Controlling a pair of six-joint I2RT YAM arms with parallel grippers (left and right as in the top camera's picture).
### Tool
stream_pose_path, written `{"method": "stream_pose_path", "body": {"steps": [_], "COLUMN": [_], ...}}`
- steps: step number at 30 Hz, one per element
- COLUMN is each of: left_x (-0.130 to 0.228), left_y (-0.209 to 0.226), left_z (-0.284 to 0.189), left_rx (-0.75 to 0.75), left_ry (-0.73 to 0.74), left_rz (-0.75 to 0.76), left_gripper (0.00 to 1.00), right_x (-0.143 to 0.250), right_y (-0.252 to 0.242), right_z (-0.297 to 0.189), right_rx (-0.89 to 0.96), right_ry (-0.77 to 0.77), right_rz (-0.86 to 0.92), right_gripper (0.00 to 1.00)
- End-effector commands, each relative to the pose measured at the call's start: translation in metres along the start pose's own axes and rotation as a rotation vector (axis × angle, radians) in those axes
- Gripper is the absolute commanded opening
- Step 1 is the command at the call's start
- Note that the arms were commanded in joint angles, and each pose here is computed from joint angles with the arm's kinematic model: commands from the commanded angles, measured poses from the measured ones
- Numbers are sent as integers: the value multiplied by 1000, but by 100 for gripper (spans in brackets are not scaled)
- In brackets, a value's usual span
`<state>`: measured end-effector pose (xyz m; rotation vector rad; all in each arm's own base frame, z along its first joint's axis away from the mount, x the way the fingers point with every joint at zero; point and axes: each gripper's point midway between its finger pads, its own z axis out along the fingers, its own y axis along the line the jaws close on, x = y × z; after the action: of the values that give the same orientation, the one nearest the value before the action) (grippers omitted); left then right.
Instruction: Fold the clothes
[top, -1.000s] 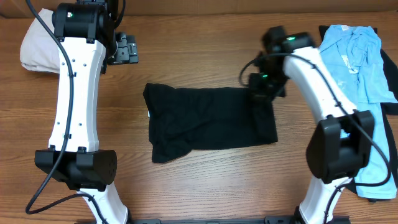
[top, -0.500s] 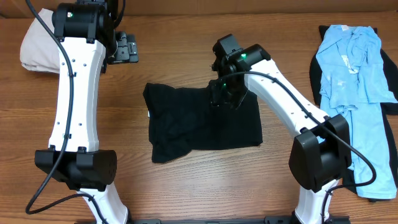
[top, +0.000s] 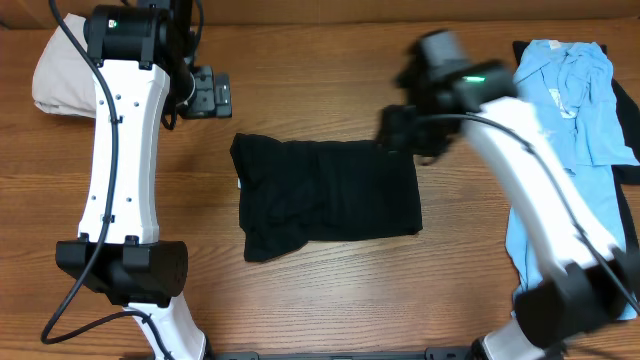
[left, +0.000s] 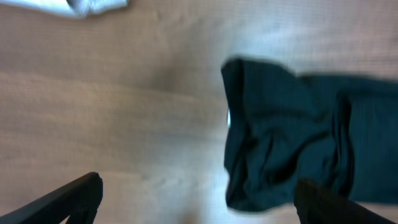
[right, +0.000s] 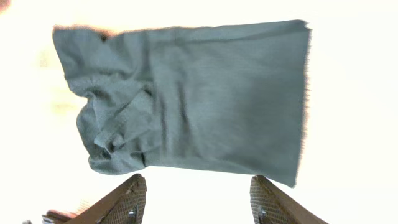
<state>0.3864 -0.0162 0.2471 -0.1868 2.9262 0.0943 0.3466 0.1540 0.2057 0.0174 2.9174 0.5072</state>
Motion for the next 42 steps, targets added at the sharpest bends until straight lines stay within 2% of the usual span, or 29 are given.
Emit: {"method": "stream_pose_path", "body": {"steps": [1, 5, 9, 17, 23, 26, 34, 42], "left_x": [14, 33, 51, 68, 83, 87, 97, 96], "left_y": [-10, -19, -35, -52, -54, -55, -57, -64], "left_z": [-17, -20, 1, 97, 160, 175, 207, 217], "left_rx": [91, 161, 260, 329, 332, 333, 342, 378], "left_ry": [-6, 25, 64, 61, 37, 16, -34, -82], "left_rz": [42, 64, 116, 233, 245, 247, 237, 241], "left_gripper": [100, 100, 100, 100, 100, 100, 100, 99], "right_x": [-1, 13, 18, 18, 19, 18, 17, 17], "right_y": [-25, -47, -53, -58, -59, -59, -58, -58], "right_z": [-55, -73, -70, -55, -54, -54, -54, -54], "right_rx": [44, 91, 112, 119, 119, 119, 118, 117], "right_ry": [-128, -121, -94, -82, -80, -80, -84, -87], "right_rz": [51, 85, 72, 76, 76, 76, 75, 74], "right_gripper": [59, 60, 60, 61, 61, 65, 66, 66]}}
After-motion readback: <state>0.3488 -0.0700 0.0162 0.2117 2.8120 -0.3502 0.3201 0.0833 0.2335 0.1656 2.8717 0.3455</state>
